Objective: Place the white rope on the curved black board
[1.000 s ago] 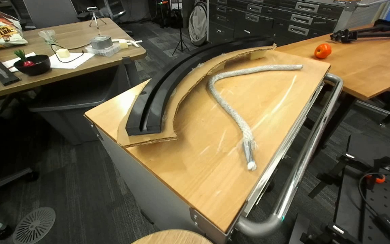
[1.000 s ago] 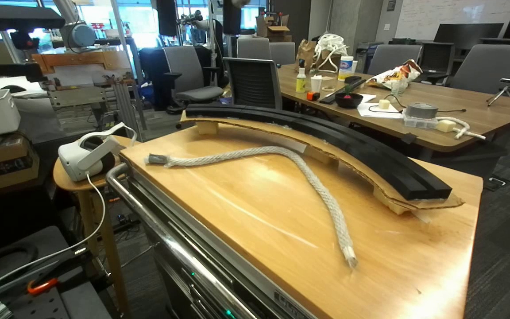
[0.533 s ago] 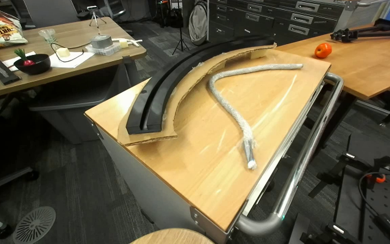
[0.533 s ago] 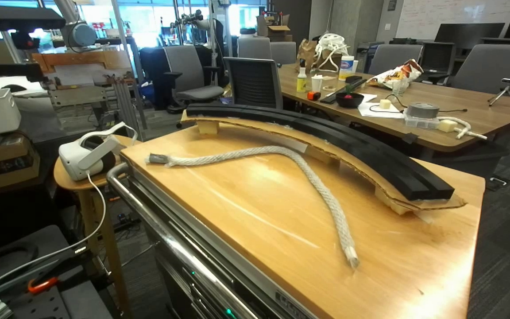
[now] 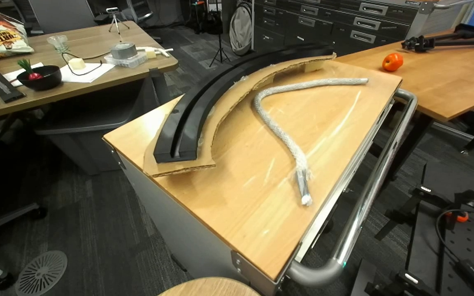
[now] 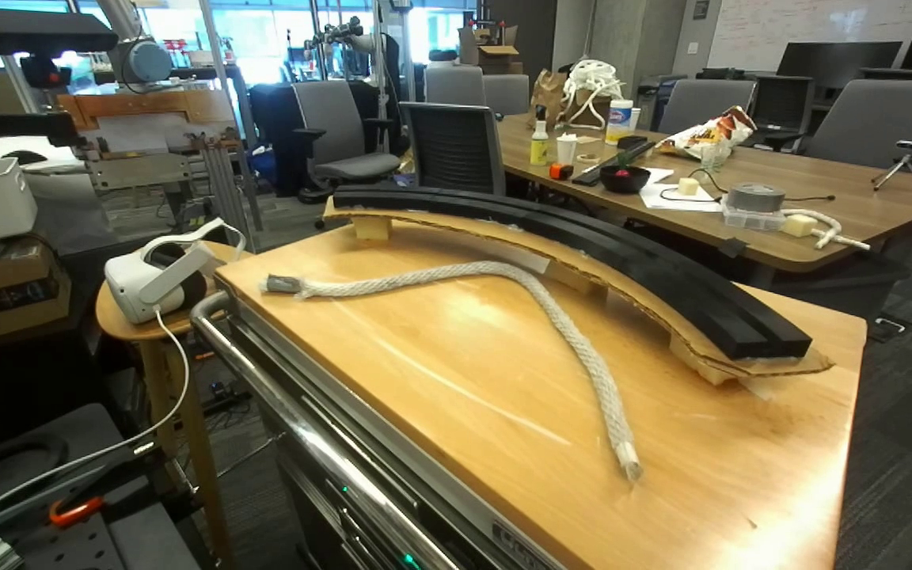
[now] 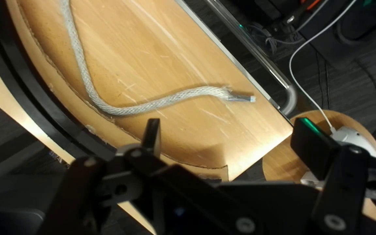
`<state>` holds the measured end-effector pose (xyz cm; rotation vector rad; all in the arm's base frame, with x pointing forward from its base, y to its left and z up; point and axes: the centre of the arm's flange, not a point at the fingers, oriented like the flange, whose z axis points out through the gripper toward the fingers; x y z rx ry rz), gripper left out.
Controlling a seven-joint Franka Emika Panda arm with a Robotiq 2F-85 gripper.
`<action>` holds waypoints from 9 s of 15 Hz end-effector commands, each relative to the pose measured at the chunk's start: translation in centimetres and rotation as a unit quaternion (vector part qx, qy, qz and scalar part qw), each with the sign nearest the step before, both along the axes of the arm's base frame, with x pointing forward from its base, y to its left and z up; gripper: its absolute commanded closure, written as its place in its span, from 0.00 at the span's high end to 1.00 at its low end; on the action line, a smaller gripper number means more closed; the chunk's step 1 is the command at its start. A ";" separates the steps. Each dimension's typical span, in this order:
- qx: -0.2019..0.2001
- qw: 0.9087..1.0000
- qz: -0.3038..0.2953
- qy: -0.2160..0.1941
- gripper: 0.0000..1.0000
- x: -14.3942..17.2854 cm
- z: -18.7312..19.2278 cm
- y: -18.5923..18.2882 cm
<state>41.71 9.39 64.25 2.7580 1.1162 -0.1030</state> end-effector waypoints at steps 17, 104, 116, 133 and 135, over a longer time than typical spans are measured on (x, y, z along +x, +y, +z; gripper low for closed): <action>0.030 0.985 0.169 -0.008 1.00 3.9 0.1 -0.9; 0.117 0.906 0.406 0.002 0.63 2.0 -36.2 1.7; 0.137 0.911 0.388 -0.009 0.12 2.7 -35.1 1.1; -0.020 0.872 0.433 -0.229 0.11 5.9 -20.4 3.1; -0.062 0.861 0.434 -0.257 0.12 6.5 -19.3 3.6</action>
